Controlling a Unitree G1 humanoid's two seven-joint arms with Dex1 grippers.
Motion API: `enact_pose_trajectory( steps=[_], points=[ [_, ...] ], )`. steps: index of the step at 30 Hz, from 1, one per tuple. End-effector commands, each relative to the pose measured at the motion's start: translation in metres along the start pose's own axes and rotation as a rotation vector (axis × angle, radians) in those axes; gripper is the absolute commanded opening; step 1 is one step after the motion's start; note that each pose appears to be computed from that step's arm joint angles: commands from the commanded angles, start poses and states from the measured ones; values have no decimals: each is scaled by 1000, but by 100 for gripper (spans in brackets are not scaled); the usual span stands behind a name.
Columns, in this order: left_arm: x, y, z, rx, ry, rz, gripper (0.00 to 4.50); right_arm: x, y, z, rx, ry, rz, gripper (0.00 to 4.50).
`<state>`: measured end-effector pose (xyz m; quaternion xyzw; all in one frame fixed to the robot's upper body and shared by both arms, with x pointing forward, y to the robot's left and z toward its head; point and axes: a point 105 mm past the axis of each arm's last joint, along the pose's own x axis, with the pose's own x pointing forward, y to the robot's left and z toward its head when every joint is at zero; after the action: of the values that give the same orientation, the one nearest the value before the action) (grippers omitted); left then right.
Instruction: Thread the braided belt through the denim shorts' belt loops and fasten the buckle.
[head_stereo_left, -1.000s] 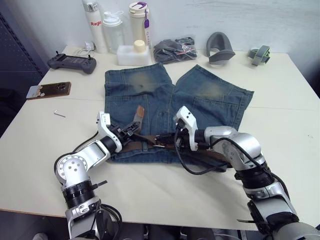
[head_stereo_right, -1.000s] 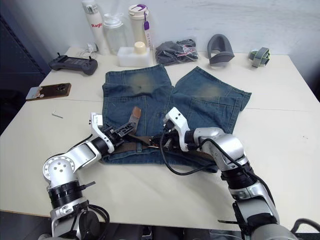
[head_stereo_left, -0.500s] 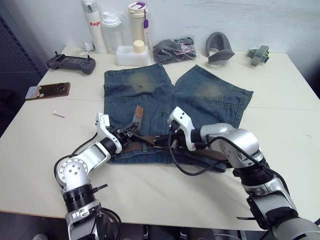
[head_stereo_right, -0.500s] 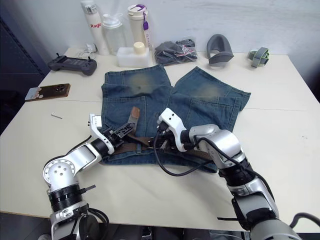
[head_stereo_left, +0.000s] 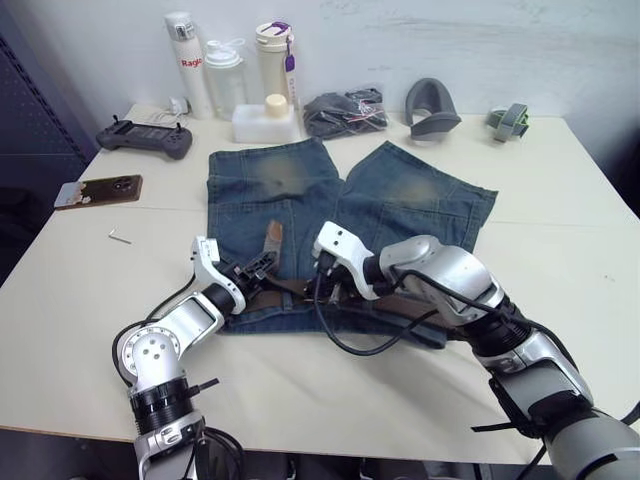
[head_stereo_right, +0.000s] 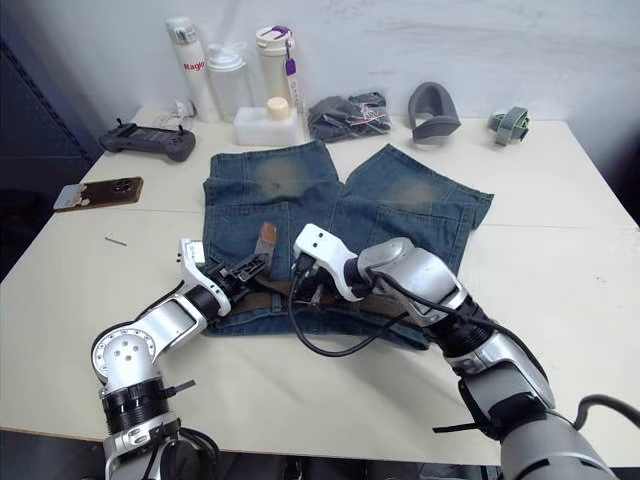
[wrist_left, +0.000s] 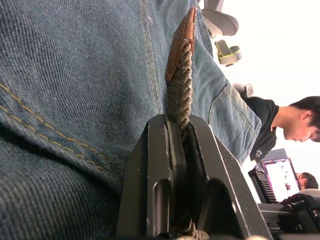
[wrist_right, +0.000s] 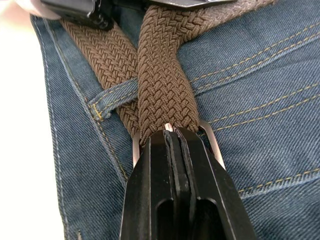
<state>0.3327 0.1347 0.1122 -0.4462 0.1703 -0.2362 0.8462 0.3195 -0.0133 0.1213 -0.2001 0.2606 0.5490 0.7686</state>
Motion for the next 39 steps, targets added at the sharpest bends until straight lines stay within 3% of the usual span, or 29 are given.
enact_pose_trajectory(
  steps=[1,8,14,23,30,34,39],
  points=[
    [1,-13,-8,-11,26,-71,0,20,-11,-91,120,335,-86,6],
    [17,-62,13,86,83,-300,0,24,-9,-99,99,366,-82,6],
    [60,-106,24,201,202,-469,0,35,3,-112,97,370,-46,6],
    [111,-189,11,403,421,-729,0,47,19,-119,57,373,-3,6],
    [117,-248,-6,527,512,-921,0,46,27,-127,81,385,11,6],
    [102,-276,-15,544,594,-1092,0,43,28,-131,82,403,13,6],
    [100,-275,-22,561,641,-1117,0,39,27,-133,67,413,22,6]
  ],
)
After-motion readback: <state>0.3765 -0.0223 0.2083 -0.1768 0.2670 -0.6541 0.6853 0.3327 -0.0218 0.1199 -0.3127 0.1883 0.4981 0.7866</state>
